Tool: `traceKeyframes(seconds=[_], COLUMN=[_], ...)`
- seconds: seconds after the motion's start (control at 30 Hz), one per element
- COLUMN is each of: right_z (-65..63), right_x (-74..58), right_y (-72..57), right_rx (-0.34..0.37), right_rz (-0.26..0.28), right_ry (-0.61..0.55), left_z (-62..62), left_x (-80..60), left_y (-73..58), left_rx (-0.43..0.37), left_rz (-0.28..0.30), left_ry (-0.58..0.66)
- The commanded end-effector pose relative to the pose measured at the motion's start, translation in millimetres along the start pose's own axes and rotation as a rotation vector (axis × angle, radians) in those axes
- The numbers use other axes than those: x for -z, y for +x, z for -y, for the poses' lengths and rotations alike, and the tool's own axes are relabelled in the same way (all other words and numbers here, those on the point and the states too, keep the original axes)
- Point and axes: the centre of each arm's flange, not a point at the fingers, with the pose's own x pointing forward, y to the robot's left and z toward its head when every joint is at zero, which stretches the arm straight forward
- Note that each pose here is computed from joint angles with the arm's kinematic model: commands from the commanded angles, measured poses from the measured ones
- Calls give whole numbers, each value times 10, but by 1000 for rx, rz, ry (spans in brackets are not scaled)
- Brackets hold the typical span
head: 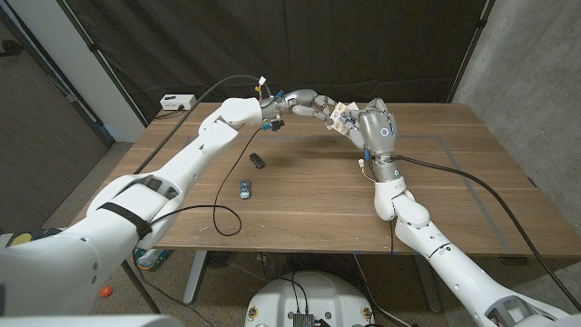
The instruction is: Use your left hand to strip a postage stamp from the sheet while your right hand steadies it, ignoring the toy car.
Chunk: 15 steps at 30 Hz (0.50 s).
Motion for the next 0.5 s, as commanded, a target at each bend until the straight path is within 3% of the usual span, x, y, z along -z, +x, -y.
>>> traceKeyframes(seconds=[0.03, 0.5], right_z=[35, 43], right_x=[-20, -10], right_y=[-37, -74], right_rx=[46, 50], right_rz=[50, 45], right_ry=[37, 46], left_z=[-20, -43], left_x=[-6, 78], left_y=[-10, -66], left_rx=[-22, -55], left_rz=[17, 53], left_ry=[-36, -187])
